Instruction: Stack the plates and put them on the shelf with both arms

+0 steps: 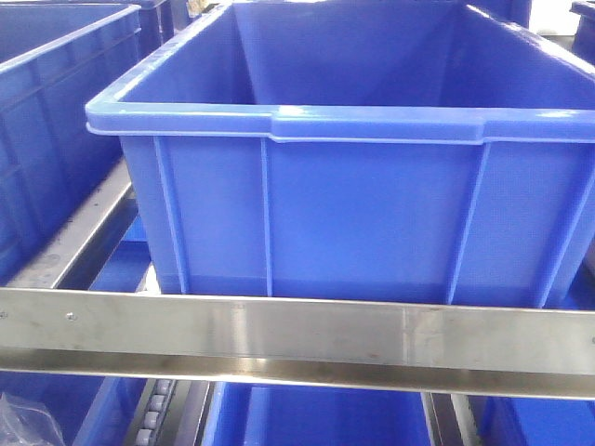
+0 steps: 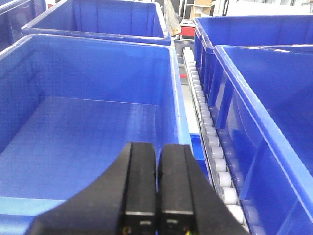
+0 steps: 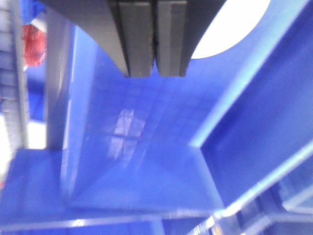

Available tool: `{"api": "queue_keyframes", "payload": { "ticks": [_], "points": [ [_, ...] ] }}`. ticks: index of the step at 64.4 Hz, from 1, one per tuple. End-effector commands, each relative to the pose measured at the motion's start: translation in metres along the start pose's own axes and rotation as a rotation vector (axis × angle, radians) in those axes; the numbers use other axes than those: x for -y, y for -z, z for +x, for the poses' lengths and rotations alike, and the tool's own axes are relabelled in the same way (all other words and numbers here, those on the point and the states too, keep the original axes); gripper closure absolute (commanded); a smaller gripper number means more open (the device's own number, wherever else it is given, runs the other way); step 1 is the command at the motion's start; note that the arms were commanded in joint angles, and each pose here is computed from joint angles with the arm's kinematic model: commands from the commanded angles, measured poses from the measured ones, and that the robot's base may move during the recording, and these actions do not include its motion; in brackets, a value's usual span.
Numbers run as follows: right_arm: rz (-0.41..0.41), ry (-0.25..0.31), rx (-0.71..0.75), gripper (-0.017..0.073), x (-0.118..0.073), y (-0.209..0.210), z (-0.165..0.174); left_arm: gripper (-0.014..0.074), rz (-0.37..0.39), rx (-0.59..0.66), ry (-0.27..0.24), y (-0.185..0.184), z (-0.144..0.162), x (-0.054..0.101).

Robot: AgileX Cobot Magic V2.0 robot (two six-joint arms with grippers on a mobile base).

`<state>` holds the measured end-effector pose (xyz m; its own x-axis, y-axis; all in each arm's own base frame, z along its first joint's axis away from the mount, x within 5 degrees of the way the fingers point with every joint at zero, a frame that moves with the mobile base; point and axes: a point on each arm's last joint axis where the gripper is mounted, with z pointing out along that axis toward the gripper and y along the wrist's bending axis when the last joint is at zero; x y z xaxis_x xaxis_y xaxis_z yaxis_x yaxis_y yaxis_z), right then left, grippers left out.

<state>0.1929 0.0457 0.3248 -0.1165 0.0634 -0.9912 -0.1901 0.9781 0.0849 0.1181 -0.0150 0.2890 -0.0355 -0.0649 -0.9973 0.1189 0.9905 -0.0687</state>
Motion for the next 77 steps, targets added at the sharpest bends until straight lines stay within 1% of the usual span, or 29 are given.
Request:
{"api": "queue_keyframes", "payload": {
  "ticks": [1, 6, 22, 28, 39, 51, 56, 63, 66, 72, 77],
  "points": [
    [0.01, 0.015, 0.12, 0.0509, 0.002, 0.022, -0.013, 0.0511, -0.01, 0.109, 0.013, 0.0, -0.017, 0.0],
    [-0.017, 0.012, 0.121, 0.0509, 0.001, 0.042, -0.011, 0.0511, -0.01, 0.109, 0.013, 0.0, -0.017, 0.0],
    [-0.149, 0.026, 0.028, 0.051, -0.008, 0.099, -0.003, 0.0511, -0.01, 0.109, 0.013, 0.0, -0.017, 0.0],
    [-0.168, 0.031, 0.055, 0.051, -0.009, 0.115, -0.004, 0.0511, -0.01, 0.109, 0.013, 0.0, -0.017, 0.0],
    [-0.167, 0.03, 0.137, 0.051, -0.008, 0.13, -0.009, 0.0511, -0.01, 0.109, 0.013, 0.0, -0.017, 0.0],
    [-0.139, 0.022, 0.197, 0.051, -0.004, 0.129, -0.007, 0.0511, -0.01, 0.109, 0.013, 0.0, -0.017, 0.0],
    [-0.083, 0.019, 0.214, 0.051, 0.001, 0.129, 0.001, 0.0511, -0.01, 0.109, 0.013, 0.0, -0.017, 0.0],
    [0.022, 0.014, 0.211, 0.051, 0.01, 0.129, 0.024, 0.0511, -0.01, 0.109, 0.013, 0.0, -0.017, 0.0],
    [0.049, 0.014, 0.209, 0.051, 0.012, 0.13, 0.035, 0.0511, -0.01, 0.109, 0.013, 0.0, -0.017, 0.0],
    [0.085, 0.013, 0.236, 0.051, 0.016, 0.135, 0.053, 0.0511, -0.01, 0.109, 0.013, 0.0, -0.017, 0.0],
    [0.098, 0.012, 0.252, 0.051, 0.018, 0.135, 0.066, 0.0511, -0.01, 0.109, 0.013, 0.0, -0.017, 0.0]
  ]
}}
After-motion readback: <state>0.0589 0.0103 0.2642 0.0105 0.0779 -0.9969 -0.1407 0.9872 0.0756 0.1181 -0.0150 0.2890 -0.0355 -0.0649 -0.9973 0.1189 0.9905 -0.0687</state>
